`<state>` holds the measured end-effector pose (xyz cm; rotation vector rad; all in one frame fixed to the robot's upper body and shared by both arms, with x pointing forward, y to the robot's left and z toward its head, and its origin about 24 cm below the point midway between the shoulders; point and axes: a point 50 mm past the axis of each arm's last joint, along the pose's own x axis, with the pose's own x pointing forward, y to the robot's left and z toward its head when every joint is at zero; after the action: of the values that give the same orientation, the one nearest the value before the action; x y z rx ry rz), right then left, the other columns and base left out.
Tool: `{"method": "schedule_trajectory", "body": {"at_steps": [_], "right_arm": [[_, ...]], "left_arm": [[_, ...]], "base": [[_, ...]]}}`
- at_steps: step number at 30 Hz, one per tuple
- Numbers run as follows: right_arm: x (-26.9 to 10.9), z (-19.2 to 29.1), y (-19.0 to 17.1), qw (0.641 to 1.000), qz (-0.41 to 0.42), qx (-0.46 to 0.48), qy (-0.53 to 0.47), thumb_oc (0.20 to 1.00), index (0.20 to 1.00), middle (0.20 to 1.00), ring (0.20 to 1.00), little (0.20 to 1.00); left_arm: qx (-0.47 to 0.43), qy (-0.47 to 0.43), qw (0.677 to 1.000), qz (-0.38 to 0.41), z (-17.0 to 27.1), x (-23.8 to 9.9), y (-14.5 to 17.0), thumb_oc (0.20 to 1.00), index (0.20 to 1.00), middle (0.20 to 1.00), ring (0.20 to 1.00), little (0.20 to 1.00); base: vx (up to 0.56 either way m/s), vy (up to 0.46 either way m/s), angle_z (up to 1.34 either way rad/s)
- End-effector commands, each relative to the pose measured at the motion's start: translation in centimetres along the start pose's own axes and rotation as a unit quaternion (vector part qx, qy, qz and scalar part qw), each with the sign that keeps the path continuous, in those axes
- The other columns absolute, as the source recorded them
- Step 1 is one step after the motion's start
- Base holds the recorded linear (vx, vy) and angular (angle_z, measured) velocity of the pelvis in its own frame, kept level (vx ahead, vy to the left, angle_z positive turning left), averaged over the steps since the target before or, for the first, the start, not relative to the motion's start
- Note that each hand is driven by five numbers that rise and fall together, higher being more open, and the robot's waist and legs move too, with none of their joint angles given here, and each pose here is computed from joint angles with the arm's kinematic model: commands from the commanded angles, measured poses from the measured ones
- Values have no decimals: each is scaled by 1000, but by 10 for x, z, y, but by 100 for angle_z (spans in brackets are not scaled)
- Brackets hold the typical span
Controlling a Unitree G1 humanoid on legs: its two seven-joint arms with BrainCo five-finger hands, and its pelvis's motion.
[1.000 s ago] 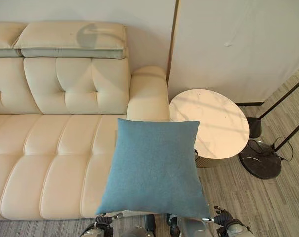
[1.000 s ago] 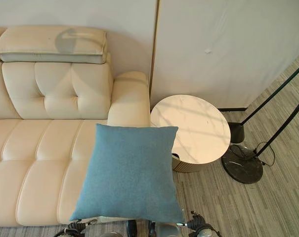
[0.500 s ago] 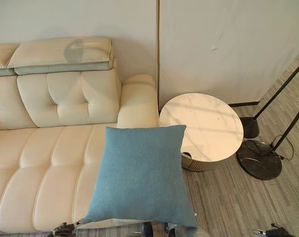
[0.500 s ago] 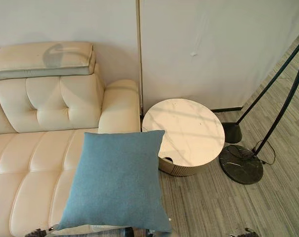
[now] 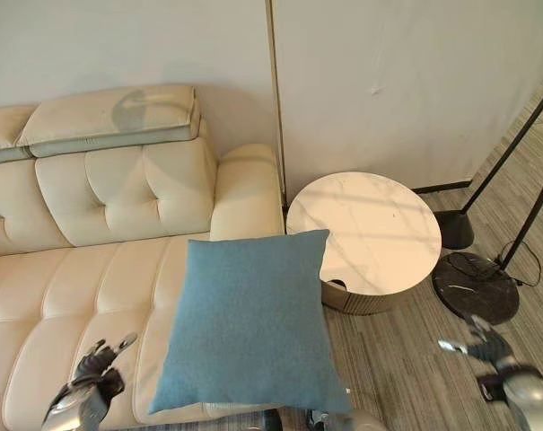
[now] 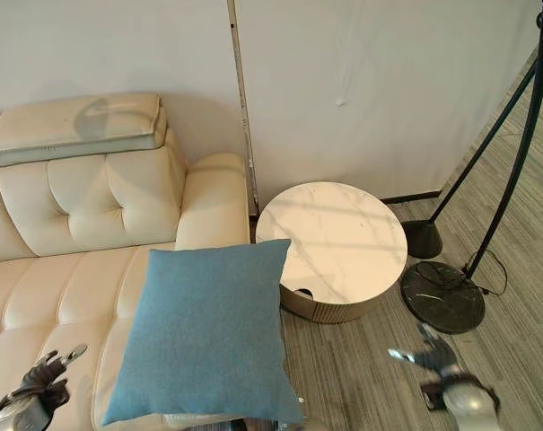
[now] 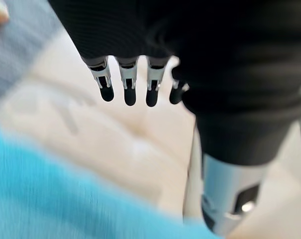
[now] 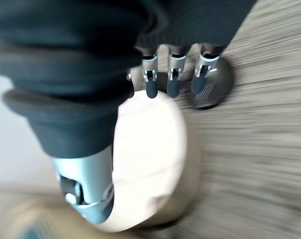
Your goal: Pick up all the scattered cushions and arrange them neatly on the sofa.
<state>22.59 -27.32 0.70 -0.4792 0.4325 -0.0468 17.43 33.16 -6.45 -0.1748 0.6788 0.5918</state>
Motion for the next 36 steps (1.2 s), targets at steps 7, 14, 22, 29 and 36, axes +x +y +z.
{"method": "schedule_trajectory", "body": {"at_steps": [7, 14, 22, 29, 36], "right_arm": [[19, 25, 81, 994, 100, -20, -27, 1000, 1000, 1000, 1000, 1000], [13, 29, 139, 981, 188, -46, -26, 1000, 1000, 1000, 1000, 1000], [6, 40, 156, 971, 223, -61, -58, 1000, 1000, 1000, 1000, 1000], [13, 62, 160, 971, 217, -50, -90, 1000, 1000, 1000, 1000, 1000], [17, 71, 165, 970, 217, -47, -96, 1000, 1000, 1000, 1000, 1000]], "left_arm": [[23, 10, 999, -36, -2, 10, -54, 1000, 1000, 1000, 1000, 1000], [100, 36, 994, -20, -16, 12, -52, 1000, 1000, 1000, 1000, 1000], [229, -6, 973, 31, 3, 12, -21, 1000, 1000, 1000, 1000, 1000], [278, -36, 957, 81, 19, 10, -2, 1000, 1000, 1000, 1000, 1000], [211, -9, 977, 37, 5, 15, -34, 1000, 1000, 1000, 1000, 1000]], "base": [[-4, 16, -7], [0, 3, 1], [1, 5, 2], [1, 2, 1], [-11, 9, 7]]}}
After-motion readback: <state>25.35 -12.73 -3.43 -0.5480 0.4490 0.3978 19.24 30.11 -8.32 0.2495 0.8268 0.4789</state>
